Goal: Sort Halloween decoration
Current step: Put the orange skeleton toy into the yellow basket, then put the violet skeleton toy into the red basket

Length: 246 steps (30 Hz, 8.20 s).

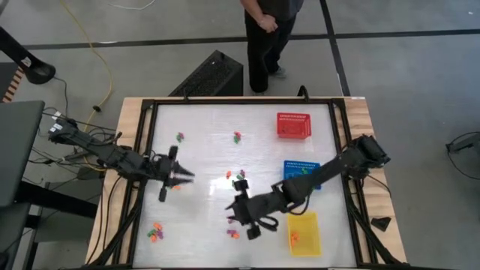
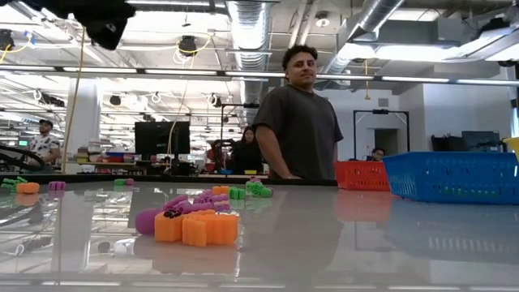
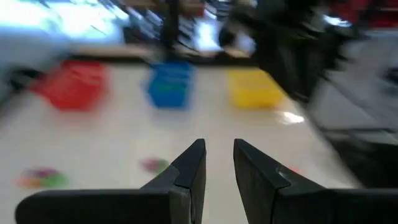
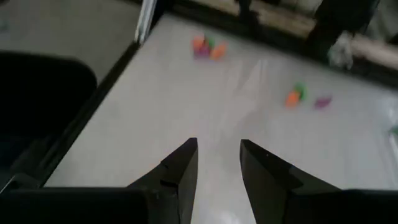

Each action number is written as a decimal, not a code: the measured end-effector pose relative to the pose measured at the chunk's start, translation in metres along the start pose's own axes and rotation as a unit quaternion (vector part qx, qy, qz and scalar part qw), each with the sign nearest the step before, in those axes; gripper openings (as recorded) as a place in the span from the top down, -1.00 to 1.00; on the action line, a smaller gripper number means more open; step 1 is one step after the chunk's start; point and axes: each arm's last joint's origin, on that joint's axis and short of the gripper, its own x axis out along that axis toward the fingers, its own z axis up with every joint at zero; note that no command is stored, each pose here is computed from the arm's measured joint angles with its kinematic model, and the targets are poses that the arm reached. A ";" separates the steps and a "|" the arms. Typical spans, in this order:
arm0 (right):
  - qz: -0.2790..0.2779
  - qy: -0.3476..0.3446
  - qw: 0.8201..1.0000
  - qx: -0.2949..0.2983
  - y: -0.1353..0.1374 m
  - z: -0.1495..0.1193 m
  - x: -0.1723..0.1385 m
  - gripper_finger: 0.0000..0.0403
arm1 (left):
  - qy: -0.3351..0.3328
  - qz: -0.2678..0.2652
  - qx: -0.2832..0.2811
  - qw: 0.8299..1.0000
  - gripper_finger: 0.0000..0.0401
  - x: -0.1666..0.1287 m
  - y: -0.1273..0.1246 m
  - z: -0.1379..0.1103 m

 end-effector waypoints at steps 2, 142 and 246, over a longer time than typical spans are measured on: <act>-0.012 -0.017 1.000 -0.007 -0.010 0.001 0.003 0.27 | 0.039 -0.081 -0.020 0.996 0.65 0.001 -0.008 0.004; 0.034 -0.050 0.993 -0.103 0.010 -0.022 0.032 0.30 | 0.154 0.041 0.126 0.979 1.00 0.073 -0.080 -0.060; -0.027 0.470 0.764 0.441 0.101 -0.121 -0.105 0.29 | -0.020 0.097 0.193 0.976 0.41 0.044 0.033 0.011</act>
